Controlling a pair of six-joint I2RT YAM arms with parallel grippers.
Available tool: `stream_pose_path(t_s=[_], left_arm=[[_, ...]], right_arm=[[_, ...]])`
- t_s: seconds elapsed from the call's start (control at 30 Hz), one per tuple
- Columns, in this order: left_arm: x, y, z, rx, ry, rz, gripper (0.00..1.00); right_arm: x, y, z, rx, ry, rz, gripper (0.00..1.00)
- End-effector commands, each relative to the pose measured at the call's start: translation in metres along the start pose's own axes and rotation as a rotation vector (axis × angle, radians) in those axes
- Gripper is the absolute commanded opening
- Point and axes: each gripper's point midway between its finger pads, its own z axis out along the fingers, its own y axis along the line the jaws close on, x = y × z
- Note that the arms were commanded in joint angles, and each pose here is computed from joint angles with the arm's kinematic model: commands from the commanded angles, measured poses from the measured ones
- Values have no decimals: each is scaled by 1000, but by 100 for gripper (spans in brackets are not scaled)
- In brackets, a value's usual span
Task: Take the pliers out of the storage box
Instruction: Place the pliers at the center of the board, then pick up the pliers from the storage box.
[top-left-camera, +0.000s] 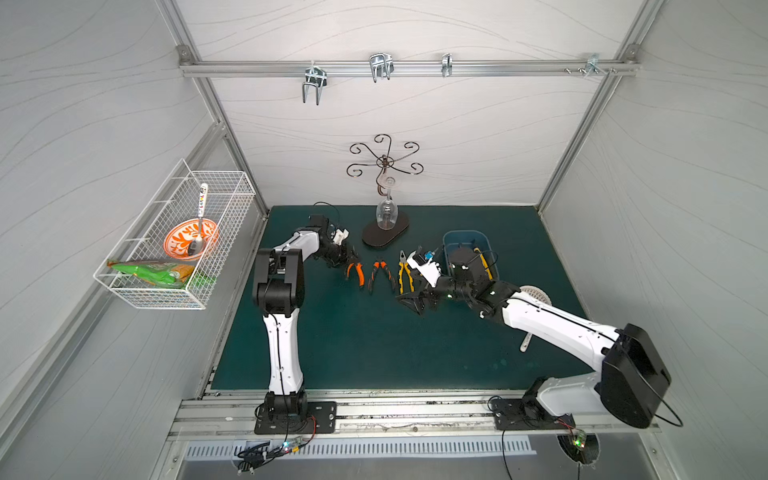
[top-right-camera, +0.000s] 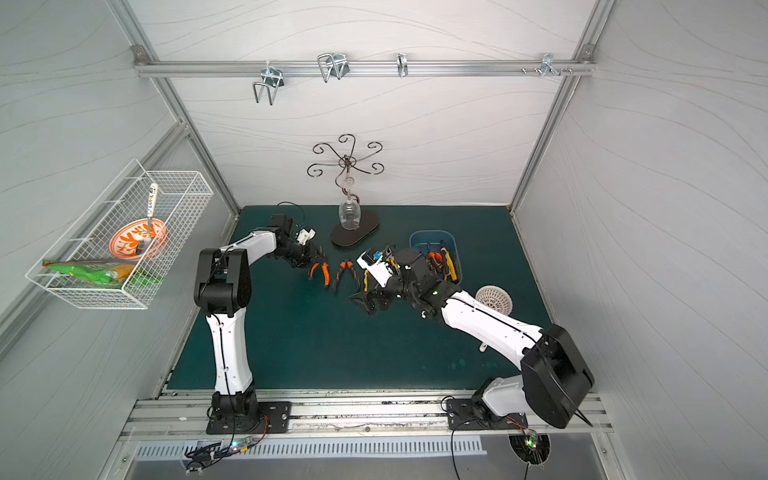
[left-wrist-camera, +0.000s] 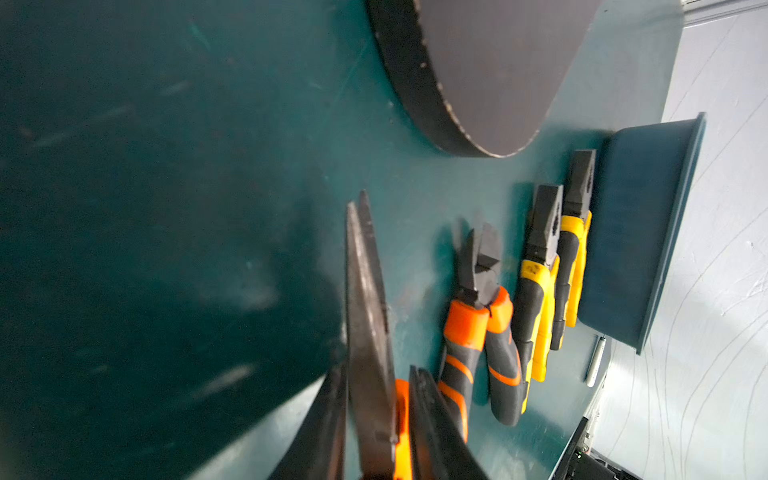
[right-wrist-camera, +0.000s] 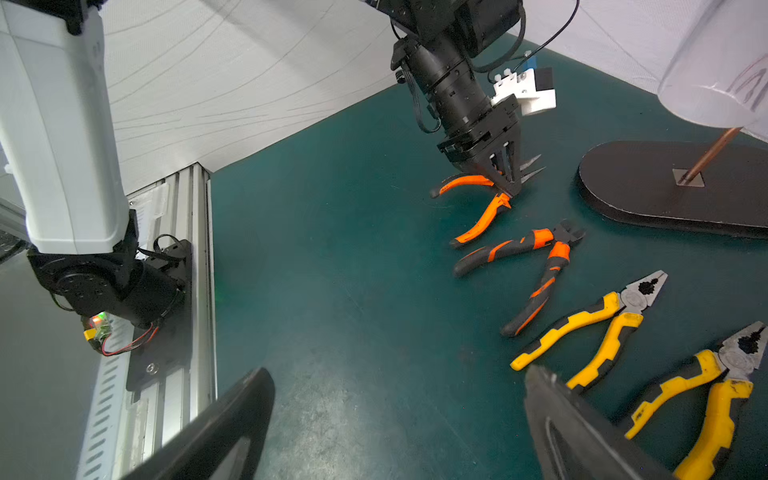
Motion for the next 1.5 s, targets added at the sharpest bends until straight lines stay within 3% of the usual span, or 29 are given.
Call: stream_pose_path(t_s=[0.0, 0.17, 0.33, 0.7, 0.83, 0.93, 1.13, 1.3, 1.47], left_arm=[[0, 8, 3, -33, 34, -28, 16], [-3, 13, 2, -71, 31, -34, 32], [-5, 15, -6, -115, 9, -38, 58], [-2, 27, -46, -303, -158, -125, 87], [12, 24, -69, -431, -247, -51, 97], [26, 6, -76, -454, -306, 4, 99], [81, -48, -69, -435, -311, 136, 99], [123, -116, -58, -262, -319, 303, 100], [160, -180, -48, -63, -312, 490, 100]], right_arm=[[1, -5, 2, 32, 18, -12, 99], [1, -11, -1, 74, 19, -18, 99], [-5, -24, -10, 149, -5, -13, 99], [-10, -81, -48, 409, -56, 118, 99], [2, -116, -65, 541, -32, 265, 99], [14, -135, -77, 597, 10, 360, 99], [34, -168, -103, 695, 64, 435, 99], [51, -197, -120, 767, 120, 515, 99], [78, -229, -131, 857, 231, 608, 90]])
